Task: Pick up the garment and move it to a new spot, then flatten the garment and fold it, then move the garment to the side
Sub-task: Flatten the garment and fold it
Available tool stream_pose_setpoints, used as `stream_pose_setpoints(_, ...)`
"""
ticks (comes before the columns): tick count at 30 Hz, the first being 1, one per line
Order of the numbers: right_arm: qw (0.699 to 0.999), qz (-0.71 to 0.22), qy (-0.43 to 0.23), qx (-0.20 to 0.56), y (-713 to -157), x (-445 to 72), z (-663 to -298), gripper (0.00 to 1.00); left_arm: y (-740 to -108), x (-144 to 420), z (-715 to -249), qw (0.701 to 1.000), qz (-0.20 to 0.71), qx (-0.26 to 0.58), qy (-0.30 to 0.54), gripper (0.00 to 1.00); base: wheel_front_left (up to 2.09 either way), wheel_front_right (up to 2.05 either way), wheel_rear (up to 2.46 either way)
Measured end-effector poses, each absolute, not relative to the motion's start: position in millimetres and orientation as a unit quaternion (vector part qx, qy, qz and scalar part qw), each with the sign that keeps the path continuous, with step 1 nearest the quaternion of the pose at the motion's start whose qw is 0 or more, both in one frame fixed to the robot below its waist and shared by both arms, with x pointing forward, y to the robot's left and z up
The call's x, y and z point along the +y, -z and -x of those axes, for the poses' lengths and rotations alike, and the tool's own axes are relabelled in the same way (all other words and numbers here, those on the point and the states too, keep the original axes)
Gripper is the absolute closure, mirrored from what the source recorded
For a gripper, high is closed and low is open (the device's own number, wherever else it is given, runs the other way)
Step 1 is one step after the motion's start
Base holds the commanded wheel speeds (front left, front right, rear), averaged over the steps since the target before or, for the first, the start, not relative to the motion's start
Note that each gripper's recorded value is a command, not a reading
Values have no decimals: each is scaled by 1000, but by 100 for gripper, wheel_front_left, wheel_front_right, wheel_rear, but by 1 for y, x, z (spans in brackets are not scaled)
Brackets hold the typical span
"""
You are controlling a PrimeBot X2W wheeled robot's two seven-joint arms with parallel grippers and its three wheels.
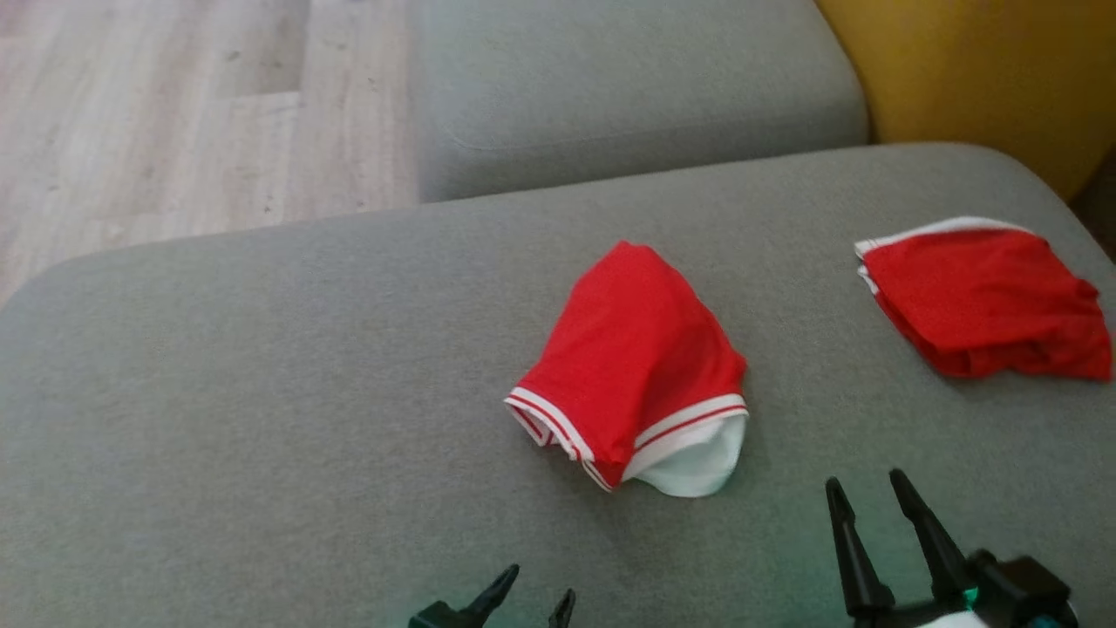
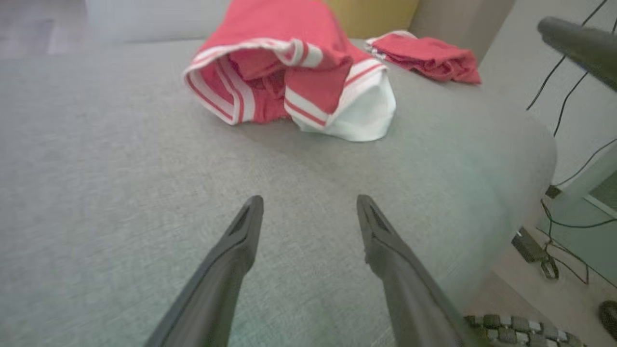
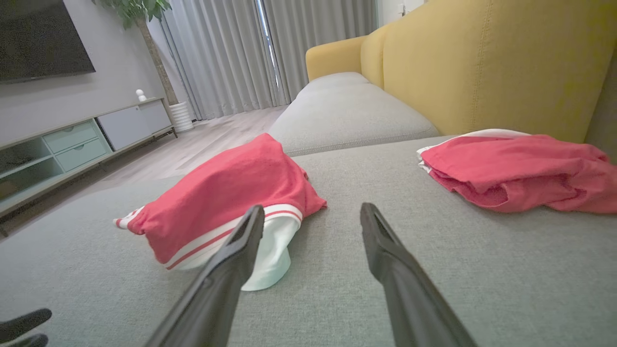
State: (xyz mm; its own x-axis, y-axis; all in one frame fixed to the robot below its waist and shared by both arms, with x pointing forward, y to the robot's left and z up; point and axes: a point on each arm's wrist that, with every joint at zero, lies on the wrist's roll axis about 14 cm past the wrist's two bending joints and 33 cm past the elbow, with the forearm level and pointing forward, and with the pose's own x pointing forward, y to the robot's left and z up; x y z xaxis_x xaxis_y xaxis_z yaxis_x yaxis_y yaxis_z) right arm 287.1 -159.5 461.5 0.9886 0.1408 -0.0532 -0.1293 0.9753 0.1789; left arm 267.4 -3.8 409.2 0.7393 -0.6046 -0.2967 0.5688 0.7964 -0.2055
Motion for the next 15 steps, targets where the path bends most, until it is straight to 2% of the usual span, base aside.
stream_pose_setpoints(5,995,-80,-52,32,-462,-172,-289,0,-391,-24,-263,905,40,216,365,0,0,0,0)
stream_pose_setpoints(10,996,-71,-29,41,-458,-189,-285,0,-421,-72,-286,894,62,171,409,0,0,0,0)
stream_pose_setpoints(15,996,-69,-12,55,-451,-199,-282,0,-424,-88,-306,894,55,161,414,0,0,0,0)
